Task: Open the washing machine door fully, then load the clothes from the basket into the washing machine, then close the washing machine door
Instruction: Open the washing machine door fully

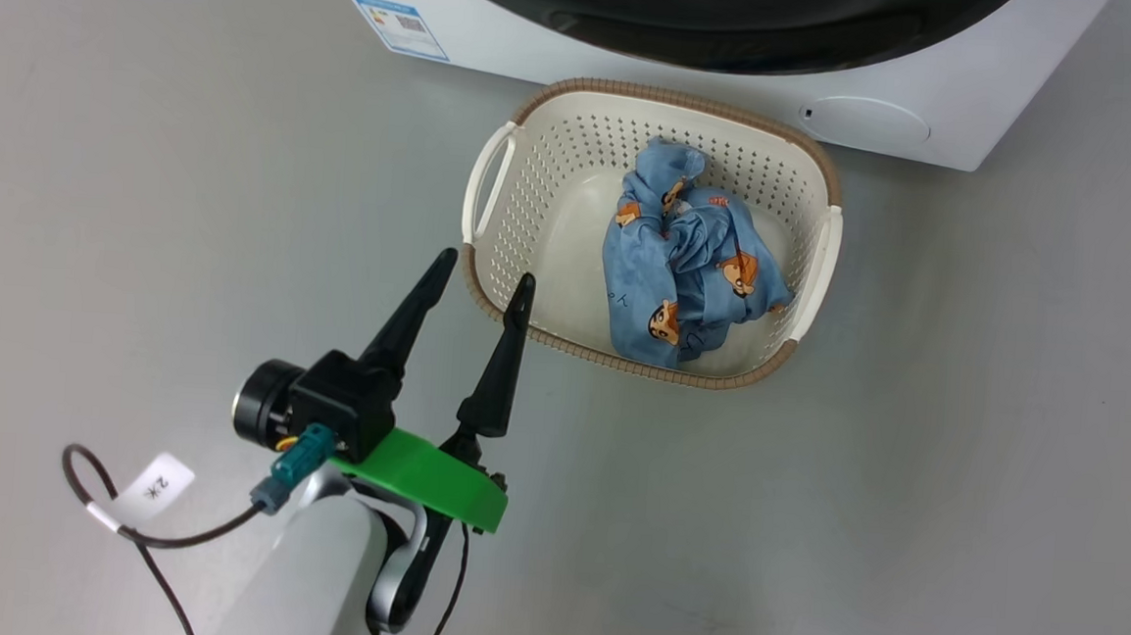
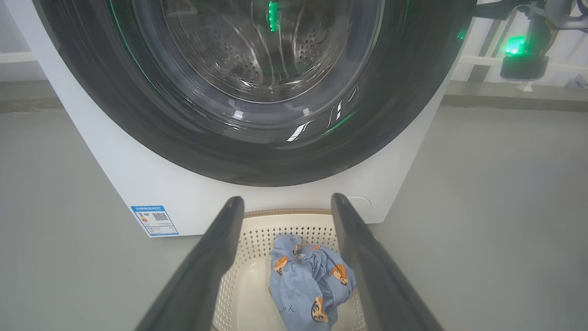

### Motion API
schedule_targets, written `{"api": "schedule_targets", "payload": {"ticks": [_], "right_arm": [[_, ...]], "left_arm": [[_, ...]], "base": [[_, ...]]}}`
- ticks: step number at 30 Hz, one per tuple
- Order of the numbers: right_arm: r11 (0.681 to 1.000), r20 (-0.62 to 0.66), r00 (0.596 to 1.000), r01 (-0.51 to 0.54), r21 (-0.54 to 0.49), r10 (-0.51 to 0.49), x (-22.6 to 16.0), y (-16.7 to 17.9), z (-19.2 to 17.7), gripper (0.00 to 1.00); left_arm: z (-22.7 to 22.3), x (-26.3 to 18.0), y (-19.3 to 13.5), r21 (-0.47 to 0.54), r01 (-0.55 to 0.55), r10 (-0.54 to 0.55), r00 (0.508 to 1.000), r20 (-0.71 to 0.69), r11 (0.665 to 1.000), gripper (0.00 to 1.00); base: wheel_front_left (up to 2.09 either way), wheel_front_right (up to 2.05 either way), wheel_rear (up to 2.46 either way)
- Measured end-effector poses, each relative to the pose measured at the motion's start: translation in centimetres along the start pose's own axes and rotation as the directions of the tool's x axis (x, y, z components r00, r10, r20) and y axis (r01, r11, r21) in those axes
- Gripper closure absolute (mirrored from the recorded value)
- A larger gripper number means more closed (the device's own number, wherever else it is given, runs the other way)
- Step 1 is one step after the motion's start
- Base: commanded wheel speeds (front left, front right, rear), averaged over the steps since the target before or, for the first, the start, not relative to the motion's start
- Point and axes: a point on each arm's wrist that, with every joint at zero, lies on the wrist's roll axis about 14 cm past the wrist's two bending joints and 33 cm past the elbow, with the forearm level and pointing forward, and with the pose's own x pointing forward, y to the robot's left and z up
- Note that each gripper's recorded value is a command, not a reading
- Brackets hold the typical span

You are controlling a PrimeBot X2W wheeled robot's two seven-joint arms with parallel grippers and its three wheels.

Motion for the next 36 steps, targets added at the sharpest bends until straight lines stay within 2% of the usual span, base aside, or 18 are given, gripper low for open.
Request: {"api": "schedule_targets", "payload": {"ticks": [15,36], "right_arm": [[0.999,-0.137,0.990,0.019,-0.044,-0.025,-1.4,0.4,-1.6,1.00],[0.999,-0.325,0.945,-0.046,-0.025,0.036,-4.4,0.3,-6.5,1.00]], "left_arm": [[0.8,0.4,-0.9,0.006,0.029,-0.029,0.999,0.023,1.000,0.00],[1.8,0.8,-2.0,0.026,0.065,-0.067,0.996,0.053,0.998,0.00]], "base": [[0.00,0.00,0.00],[0.00,0.00,0.00]]}}
